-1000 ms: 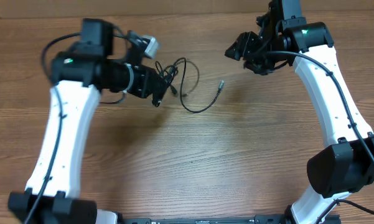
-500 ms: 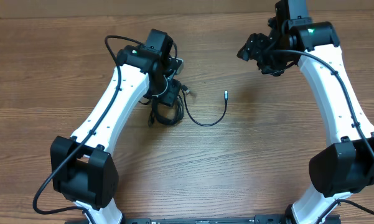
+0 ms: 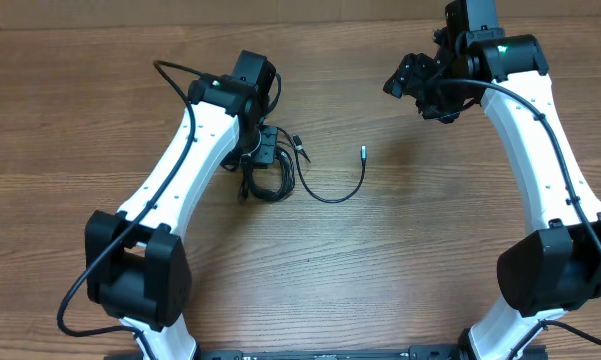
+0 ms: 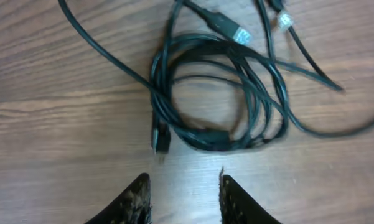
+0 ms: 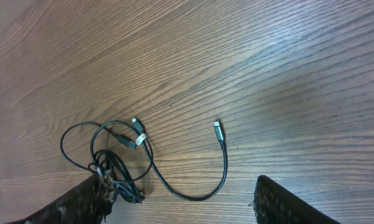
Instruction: Untangle cables
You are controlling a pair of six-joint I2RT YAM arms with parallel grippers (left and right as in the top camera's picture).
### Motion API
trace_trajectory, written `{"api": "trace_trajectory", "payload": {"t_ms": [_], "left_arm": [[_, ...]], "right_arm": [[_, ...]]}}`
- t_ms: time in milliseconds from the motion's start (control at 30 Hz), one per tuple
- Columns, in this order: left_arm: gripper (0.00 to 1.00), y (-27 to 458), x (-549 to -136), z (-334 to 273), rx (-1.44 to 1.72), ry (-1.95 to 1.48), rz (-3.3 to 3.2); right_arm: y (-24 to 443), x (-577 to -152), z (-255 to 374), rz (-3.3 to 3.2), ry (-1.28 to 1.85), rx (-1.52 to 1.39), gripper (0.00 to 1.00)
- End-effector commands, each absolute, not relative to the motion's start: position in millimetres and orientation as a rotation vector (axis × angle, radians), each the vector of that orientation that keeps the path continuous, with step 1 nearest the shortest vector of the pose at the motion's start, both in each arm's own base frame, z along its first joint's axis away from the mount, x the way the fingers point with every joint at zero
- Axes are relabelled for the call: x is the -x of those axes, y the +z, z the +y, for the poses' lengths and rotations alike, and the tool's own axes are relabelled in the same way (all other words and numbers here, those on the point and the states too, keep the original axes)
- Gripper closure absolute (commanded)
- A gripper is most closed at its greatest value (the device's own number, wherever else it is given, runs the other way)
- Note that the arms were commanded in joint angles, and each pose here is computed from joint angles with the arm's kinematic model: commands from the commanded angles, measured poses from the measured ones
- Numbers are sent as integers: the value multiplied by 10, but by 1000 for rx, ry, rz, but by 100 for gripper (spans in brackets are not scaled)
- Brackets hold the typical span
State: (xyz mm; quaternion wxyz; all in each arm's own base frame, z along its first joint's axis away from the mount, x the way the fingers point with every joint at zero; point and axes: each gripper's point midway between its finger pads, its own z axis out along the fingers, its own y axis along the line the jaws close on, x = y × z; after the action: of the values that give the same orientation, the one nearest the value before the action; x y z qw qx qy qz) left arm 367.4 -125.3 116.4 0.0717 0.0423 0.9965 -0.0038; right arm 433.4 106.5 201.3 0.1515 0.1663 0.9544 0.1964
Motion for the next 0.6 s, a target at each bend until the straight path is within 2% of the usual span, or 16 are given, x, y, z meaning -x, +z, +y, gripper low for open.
{"api": "trace_trajectory", "payload": {"t_ms": [0,133,267,333,567], "left_arm": [[62,895,-3704,-1119,35,58,3013],[61,712,-3823,-1057,75,45,2980],[66,571,-3922,-984,117,47,2977],[70,527,-3931,-940,137,60,2984],[72,299,-3883,-970,141,29,3051]], "right_arm": [[2048,-4342,1039,2727,551,-472,28],[2048,-4342,1039,2727,551,-472,28],[2048,-4342,1039,2727,551,-472,27],[2048,-4342,1039,2727,551,-472,28],[2048,-4342,1039,2727,551,-472,28]]}}
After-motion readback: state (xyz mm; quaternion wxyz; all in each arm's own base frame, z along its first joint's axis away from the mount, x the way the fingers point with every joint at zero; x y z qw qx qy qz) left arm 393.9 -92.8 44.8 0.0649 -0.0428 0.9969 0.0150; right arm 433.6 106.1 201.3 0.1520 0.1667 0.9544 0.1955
